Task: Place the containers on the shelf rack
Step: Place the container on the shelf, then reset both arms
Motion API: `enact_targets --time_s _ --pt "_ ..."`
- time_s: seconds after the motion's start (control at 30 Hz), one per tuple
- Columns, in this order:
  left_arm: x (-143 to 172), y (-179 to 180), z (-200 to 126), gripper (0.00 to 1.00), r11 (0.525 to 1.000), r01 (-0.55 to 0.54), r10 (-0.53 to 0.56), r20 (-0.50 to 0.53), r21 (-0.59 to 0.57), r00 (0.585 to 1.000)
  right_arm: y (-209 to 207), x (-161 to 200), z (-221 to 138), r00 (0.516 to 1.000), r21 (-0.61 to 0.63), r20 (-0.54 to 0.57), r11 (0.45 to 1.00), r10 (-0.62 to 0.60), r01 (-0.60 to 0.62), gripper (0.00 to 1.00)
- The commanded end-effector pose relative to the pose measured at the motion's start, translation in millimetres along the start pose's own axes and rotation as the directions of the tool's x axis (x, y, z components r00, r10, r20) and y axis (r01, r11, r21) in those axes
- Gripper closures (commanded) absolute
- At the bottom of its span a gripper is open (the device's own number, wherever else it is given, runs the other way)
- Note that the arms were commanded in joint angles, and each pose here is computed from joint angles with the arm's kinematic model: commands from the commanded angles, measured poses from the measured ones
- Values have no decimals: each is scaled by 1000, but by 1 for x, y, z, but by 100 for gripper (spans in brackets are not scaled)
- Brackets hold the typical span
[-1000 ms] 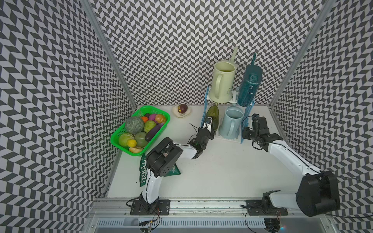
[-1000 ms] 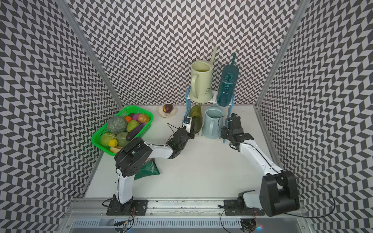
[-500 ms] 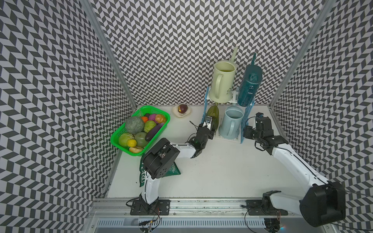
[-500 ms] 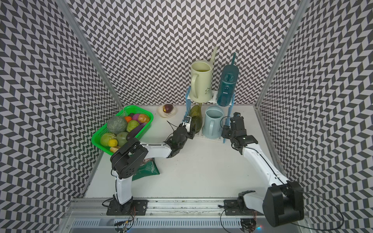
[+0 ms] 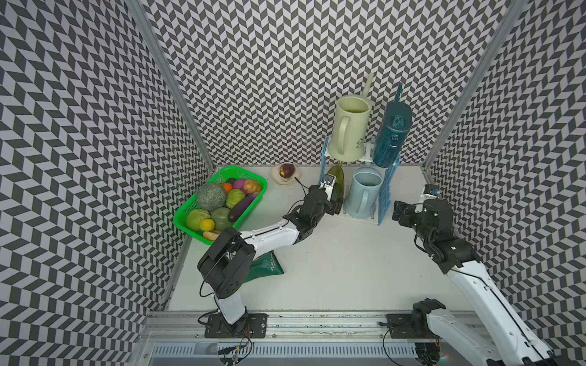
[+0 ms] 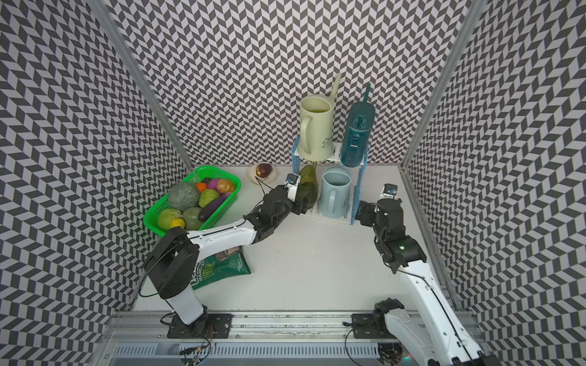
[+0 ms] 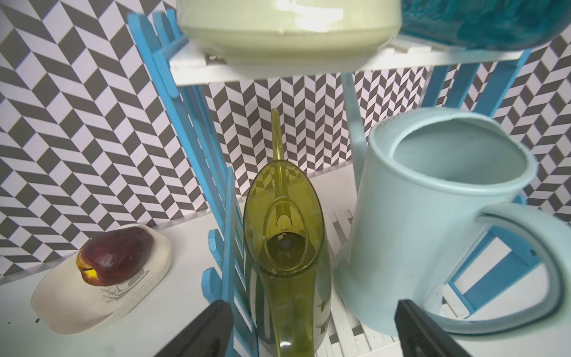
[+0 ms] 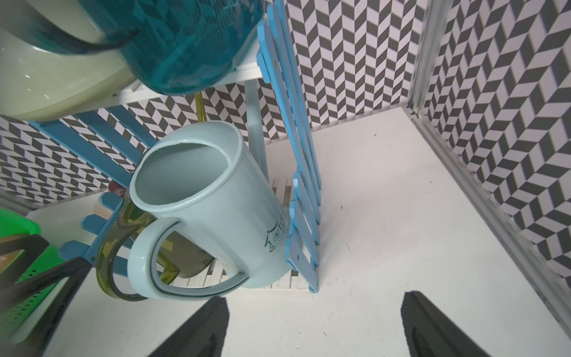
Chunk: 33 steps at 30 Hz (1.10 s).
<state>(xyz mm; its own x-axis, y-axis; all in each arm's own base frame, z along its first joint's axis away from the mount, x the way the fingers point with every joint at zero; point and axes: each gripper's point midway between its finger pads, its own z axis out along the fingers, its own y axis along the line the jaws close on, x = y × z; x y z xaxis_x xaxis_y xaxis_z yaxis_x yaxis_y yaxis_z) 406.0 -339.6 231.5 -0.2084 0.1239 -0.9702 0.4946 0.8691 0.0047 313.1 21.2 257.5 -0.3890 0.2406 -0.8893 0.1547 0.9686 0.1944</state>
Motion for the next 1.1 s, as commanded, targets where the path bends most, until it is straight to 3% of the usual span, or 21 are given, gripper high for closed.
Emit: enact_targets --time_s 0.0,0.13,0.27,0.5,0.67,0.87,1.07 --pt "-24 -13 -22 5 995 -34 35 -13 90 999 -6 -18 -11 994 26 110 1000 -6 3 5" --pt "-37 -14 -49 2 987 -83 85 -10 140 996 -12 -20 -16 987 35 160 999 -9 3 0" --pt "-39 11 -79 0 985 -133 132 20 112 991 -15 -14 -14 982 35 191 999 -2 -5 0" --pt "-3 130 -103 0 992 -86 85 -10 -87 996 -39 5 0 948 47 317 999 -3 -12 0" --pt "27 207 -130 0 961 -68 80 33 -267 996 -65 16 4 902 82 432 996 -9 -29 0" --pt "71 260 -156 0 913 -22 64 92 -407 994 -86 43 10 877 112 479 993 -34 -23 0" --pt "109 281 -162 0 876 76 -9 140 -477 990 -81 47 18 868 78 495 997 -42 4 0"
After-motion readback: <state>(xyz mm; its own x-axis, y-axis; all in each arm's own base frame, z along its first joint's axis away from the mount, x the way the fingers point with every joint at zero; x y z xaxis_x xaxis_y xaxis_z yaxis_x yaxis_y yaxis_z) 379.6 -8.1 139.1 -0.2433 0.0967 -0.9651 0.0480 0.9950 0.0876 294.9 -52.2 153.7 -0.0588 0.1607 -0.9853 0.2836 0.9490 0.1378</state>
